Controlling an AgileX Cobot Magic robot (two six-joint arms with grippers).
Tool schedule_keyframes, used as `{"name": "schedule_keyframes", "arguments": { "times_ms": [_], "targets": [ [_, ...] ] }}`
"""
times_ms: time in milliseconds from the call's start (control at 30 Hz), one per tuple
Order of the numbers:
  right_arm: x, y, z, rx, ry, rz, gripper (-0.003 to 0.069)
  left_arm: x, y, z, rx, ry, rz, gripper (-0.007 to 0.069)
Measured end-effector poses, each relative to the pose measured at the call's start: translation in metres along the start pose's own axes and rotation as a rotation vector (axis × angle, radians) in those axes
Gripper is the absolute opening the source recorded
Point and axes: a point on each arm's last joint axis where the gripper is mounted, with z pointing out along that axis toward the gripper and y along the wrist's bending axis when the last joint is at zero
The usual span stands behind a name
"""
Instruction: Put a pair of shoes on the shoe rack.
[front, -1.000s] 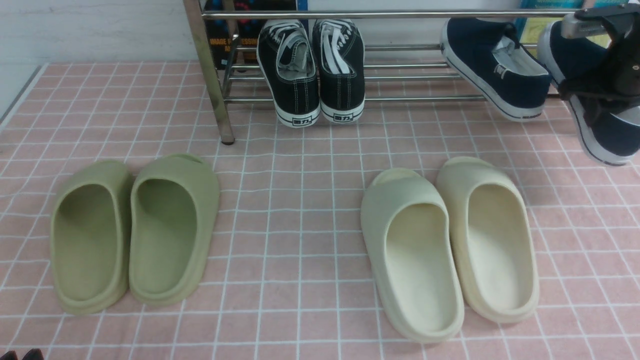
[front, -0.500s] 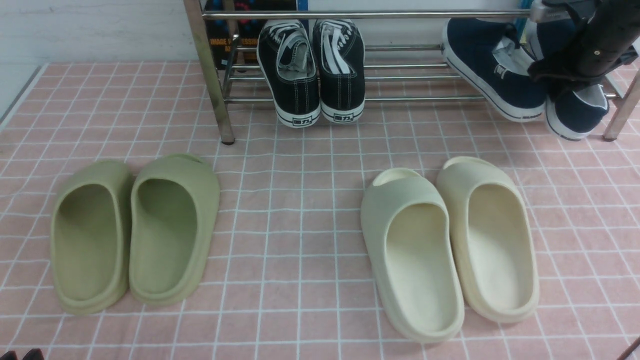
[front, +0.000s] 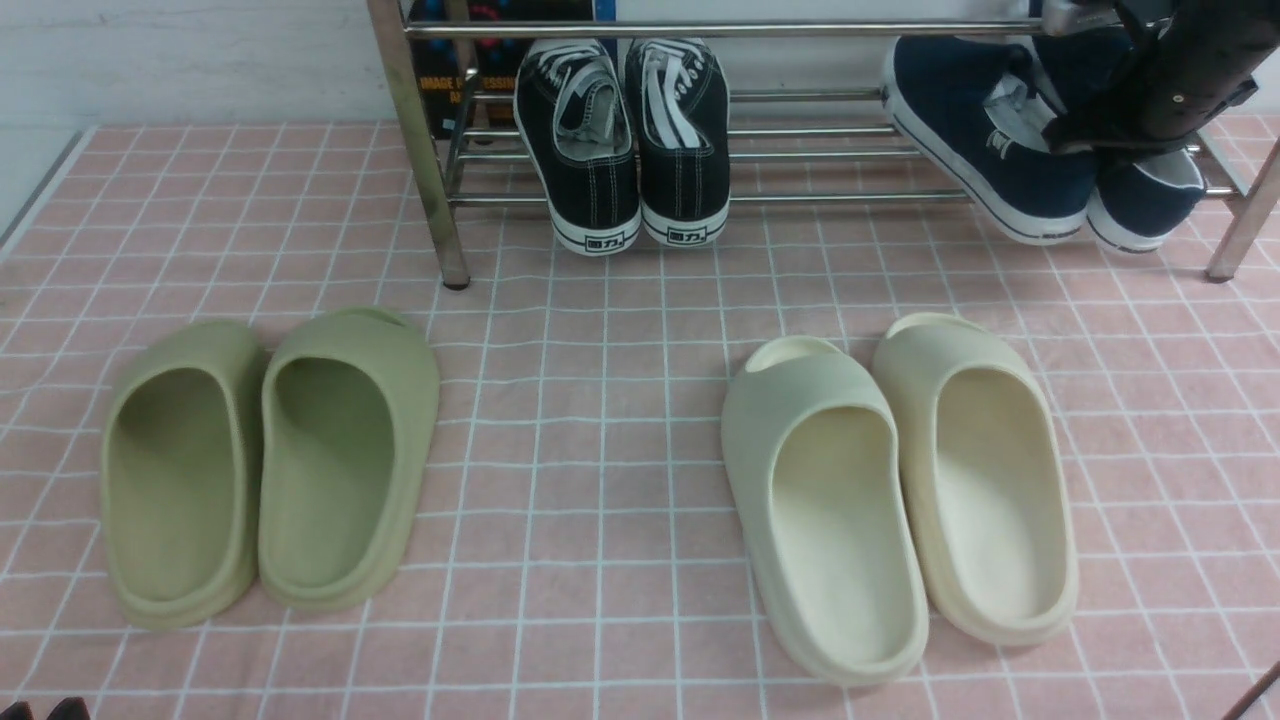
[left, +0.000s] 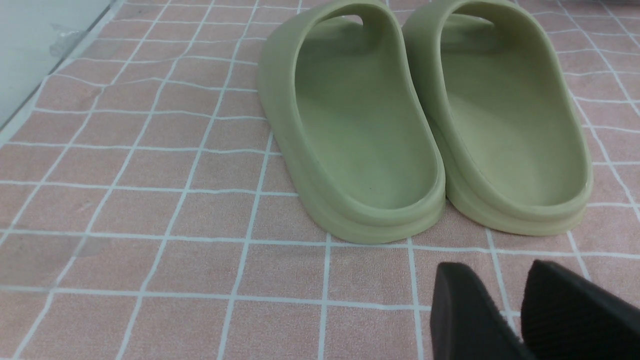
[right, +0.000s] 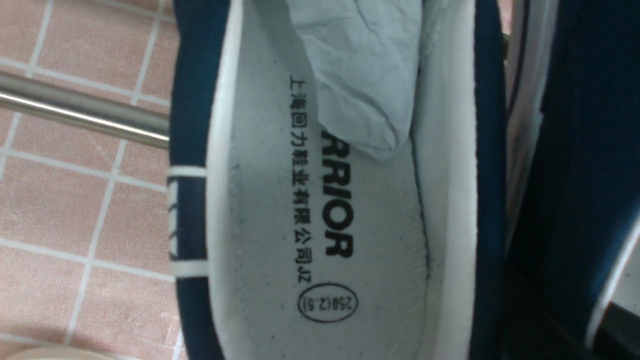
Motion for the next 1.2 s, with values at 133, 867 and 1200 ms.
{"name": "schedule_keyframes", "arguments": {
  "times_ms": [133,867,1200],
  "targets": [
    [-0.005,-0.001,-0.004,0.011,-0.047,0.000,0.0158,0.000,0.000,0.000,0.000,0.000,0.000,0.0221],
    [0.032,0.017,-0.169,-0.009,0.009,0.114,0.0041,0.000,0.000,0.000,0.000,0.000,0.001,0.0223],
    [0.151,0.062,-0.285,-0.116,-0.232,0.169,-0.0018,0.000,0.000,0.000,0.000,0.000,0.001,0.0230]
  ]
}}
